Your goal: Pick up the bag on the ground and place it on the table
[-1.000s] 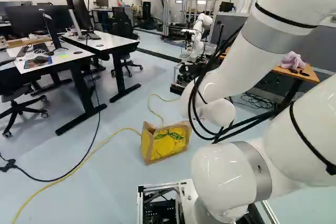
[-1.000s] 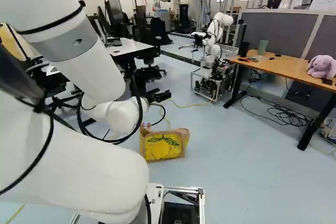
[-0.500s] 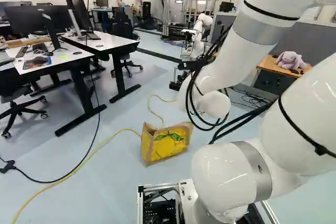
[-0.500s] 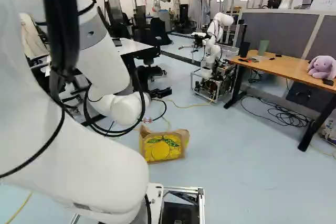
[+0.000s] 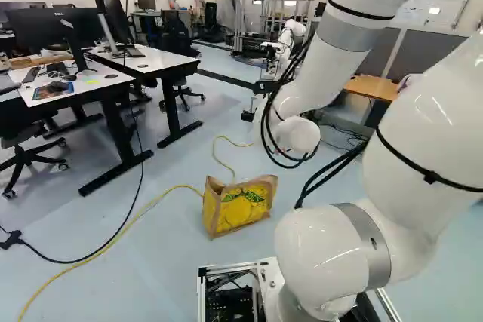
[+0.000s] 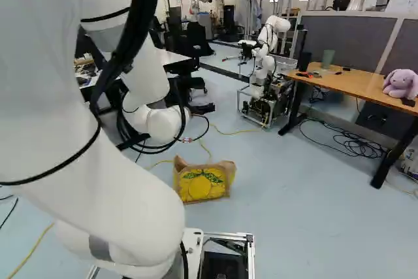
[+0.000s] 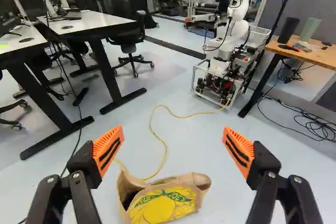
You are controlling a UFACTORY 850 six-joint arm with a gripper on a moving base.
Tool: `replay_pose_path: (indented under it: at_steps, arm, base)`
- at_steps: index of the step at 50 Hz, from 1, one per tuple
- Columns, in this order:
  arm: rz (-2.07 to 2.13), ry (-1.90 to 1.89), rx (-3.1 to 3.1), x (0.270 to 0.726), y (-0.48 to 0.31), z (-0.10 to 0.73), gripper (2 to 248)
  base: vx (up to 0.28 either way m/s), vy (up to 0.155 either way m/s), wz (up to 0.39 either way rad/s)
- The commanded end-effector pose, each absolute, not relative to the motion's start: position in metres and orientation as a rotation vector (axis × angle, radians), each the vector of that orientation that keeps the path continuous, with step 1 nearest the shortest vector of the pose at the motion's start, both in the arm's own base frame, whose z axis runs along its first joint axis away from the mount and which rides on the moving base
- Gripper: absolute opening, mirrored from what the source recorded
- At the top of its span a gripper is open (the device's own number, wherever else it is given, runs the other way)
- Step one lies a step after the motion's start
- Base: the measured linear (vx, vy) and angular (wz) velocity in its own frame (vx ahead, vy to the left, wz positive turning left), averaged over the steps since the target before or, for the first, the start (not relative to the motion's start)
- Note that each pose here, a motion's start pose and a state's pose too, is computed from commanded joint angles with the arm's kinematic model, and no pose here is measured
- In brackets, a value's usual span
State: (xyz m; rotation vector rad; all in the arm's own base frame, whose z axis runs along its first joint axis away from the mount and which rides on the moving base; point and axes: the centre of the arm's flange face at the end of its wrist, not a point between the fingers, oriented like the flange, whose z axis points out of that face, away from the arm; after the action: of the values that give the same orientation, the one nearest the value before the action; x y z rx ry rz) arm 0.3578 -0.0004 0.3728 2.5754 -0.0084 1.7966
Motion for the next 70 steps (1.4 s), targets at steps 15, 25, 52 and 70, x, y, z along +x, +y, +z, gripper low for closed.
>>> replay_pose_path:
  at_steps: [15, 25, 52, 70]
  arm:
    - [1.777, -0.052, 2.580, 0.389, -0.002, 0.372, 247]
    - [1.761, -0.083, 2.585, 0.409, -0.003, 0.371, 247]
    - [1.631, -0.170, 2.655, 0.465, -0.001, 0.340, 247]
    - [1.520, -0.242, 2.710, 0.501, 0.003, 0.312, 247]
  base:
    - [0.000, 0.000, 0.000]
    - [0.000, 0.000, 0.000]
    - [0.000, 0.000, 0.000]
    - [0.000, 0.000, 0.000]
